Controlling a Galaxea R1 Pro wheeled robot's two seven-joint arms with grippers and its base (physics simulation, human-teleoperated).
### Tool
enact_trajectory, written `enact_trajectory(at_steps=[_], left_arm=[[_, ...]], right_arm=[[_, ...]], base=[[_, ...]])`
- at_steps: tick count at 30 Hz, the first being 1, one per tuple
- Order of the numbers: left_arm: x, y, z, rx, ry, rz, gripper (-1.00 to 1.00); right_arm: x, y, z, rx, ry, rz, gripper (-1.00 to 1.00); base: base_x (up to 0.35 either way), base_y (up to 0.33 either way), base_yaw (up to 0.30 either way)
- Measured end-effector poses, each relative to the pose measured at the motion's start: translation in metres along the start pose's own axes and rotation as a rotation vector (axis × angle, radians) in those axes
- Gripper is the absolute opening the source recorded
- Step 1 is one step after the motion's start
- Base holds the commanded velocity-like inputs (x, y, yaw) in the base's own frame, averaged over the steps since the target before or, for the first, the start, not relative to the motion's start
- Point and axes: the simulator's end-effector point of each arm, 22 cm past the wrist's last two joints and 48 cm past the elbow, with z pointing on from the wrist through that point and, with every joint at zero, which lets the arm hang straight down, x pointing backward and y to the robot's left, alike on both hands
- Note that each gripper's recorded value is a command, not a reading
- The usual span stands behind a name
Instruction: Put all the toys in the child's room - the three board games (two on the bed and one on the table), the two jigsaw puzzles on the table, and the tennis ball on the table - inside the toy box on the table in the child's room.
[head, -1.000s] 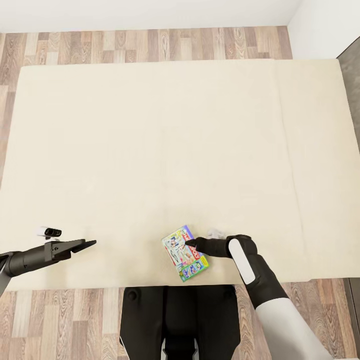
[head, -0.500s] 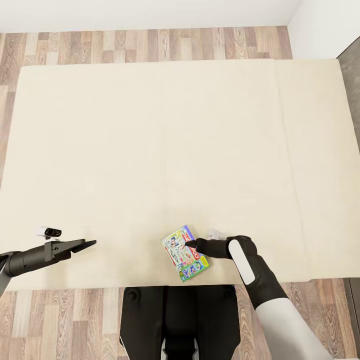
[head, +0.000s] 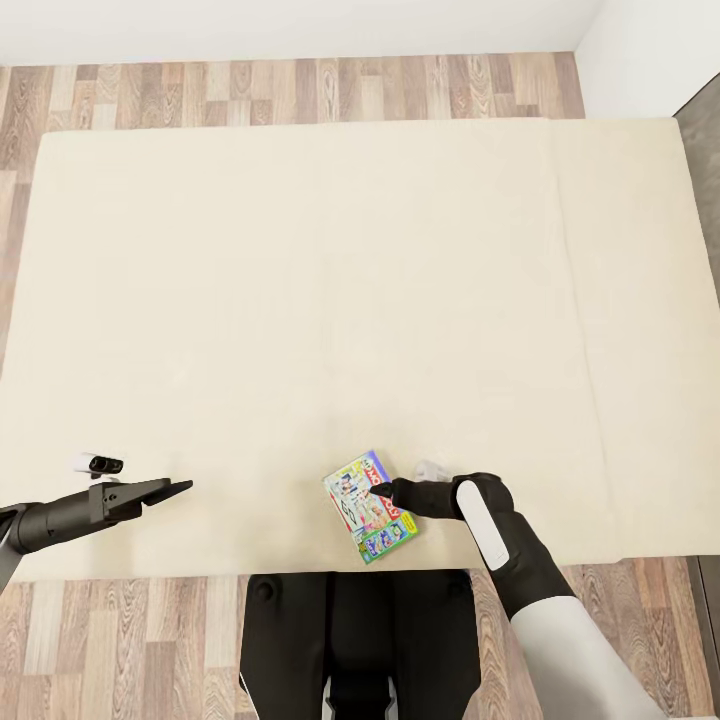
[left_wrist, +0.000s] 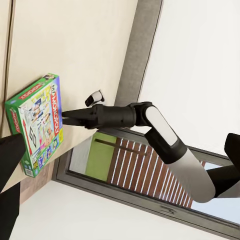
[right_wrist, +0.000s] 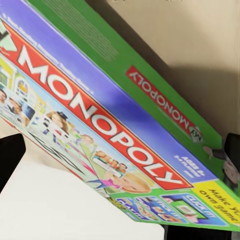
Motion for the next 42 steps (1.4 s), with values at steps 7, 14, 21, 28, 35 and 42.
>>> enact_trajectory(at_steps=[7, 14, 21, 28, 35, 42], left_arm=[[0.0, 0.0, 0.0, 0.0, 0.0, 0.0, 1.0], [0.0, -0.0001, 0.0, 0.0, 0.0, 0.0, 1.0], [0.0, 0.0, 0.0, 0.0, 0.0, 0.0, 1.0], [0.0, -0.0001, 0.0, 0.001, 0.0, 0.0, 1.0], [0.0, 0.0, 0.0, 0.0, 0.0, 0.0, 1.0], [0.0, 0.0, 0.0, 0.0, 0.0, 0.0, 1.0]], right_arm=[[0.0, -0.0001, 0.0002, 0.001, -0.001, -0.002, 1.0], [0.0001, 0.0007, 0.0004, 0.0, 0.0, -0.001, 1.0], [0.0002, 0.0008, 0.0005, 0.0, 0.0, -0.002, 1.0], [0.0002, 0.0008, 0.0005, 0.0, 0.0, -0.002, 1.0], [0.0002, 0.0009, 0.0005, 0.0, 0.0, -0.002, 1.0], [0.0002, 0.0007, 0.0005, 0.001, 0.0, -0.002, 1.0]], base=[[0.0, 0.0, 0.0], [0.0, 0.055, 0.0], [0.0, 0.037, 0.0], [0.0, 0.062, 0.0], [0.0, 0.066, 0.0], [0.0, 0.026, 0.0]])
